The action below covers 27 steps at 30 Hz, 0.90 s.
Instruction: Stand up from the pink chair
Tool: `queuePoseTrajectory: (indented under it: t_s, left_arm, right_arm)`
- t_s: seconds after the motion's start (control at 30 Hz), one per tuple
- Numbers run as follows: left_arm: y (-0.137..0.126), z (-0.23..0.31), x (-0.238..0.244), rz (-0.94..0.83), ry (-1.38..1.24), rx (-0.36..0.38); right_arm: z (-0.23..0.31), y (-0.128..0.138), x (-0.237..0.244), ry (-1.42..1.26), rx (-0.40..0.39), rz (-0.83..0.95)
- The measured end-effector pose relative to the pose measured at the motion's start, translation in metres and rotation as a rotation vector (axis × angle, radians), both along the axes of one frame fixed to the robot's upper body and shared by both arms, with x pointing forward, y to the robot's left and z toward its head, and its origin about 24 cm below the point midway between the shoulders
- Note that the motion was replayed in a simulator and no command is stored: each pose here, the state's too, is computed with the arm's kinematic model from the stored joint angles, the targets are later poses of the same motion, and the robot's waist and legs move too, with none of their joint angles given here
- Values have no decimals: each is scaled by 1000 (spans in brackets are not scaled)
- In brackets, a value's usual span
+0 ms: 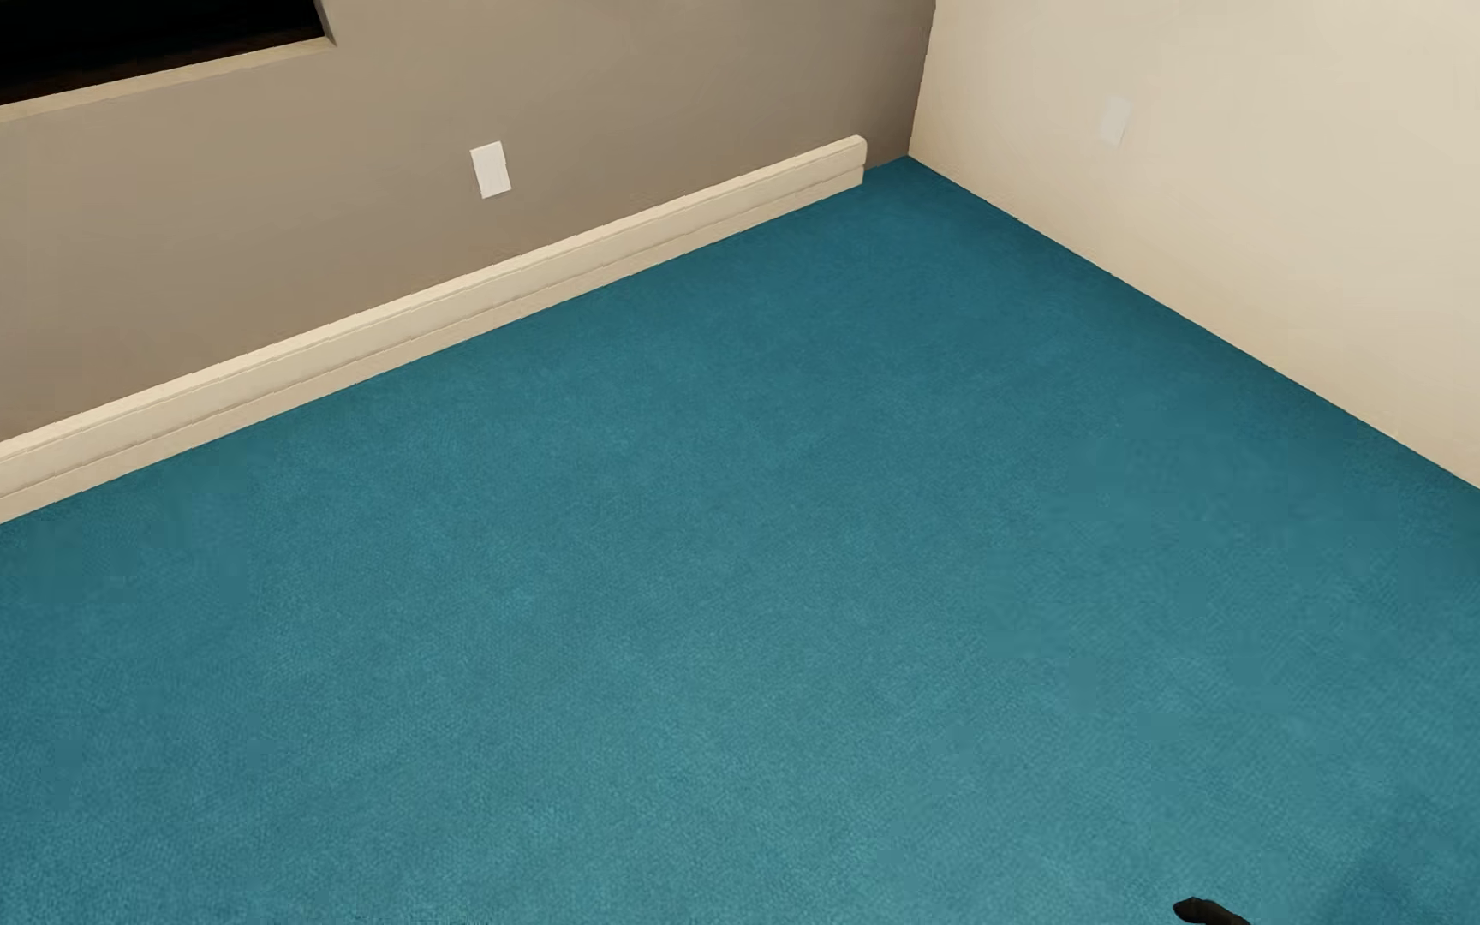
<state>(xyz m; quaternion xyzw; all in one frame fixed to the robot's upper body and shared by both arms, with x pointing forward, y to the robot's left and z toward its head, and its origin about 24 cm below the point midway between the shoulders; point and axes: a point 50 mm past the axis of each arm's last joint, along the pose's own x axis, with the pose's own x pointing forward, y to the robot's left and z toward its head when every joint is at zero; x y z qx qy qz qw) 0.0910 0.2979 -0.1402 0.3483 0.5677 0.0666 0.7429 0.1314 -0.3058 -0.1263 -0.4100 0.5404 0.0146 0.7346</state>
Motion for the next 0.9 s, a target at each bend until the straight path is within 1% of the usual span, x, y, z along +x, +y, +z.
queuePoseTrajectory:
  t_s: [0.03, 0.13, 0.23, 0.33, 0.4, 0.5, 0.53, 0.6, 0.67, 0.77, 0.83, 0.9]
  left_arm:
    - [-1, 1, 7, -34, -16, 7]
    - [-8, 0, 12, -91, 0, -6]
    - [-10, -2, 10, -105, 13, -9]
    - [-11, -2, 11, -144, 44, -10]
    - [-12, -4, 11, -92, 47, -11]
    - [-18, -8, 4, -182, 168, -61]
    - [-23, -8, 11, -226, 131, -31]
    - [-24, -8, 14, -212, 107, -32]
    - [-21, -7, 14, -234, 109, -14]
    - [-18, -6, 12, -212, 78, 11]
    - [-17, -6, 11, -220, 95, 5]
    - [-17, -6, 9, -217, 103, 4]
  right_arm:
    - [-1, -1, -3, -1, 1, -15]
    - [-1, -8, -16, 25, -10, -47]
    - [1, -12, -15, 10, -9, -44]
    - [8, -20, -8, -9, -28, -7]
    - [12, -21, 2, -56, -51, -10]
    - [16, -28, 3, -90, -50, -58]
    - [16, -27, 1, -75, -37, -43]
    - [12, -25, -4, -64, -29, -69]
    - [7, -18, -9, -55, -12, -75]
    - [0, -5, -11, -71, 19, -66]
    - [-3, 0, -12, -57, 38, -65]
    - [-5, 3, -13, -51, 39, -71]
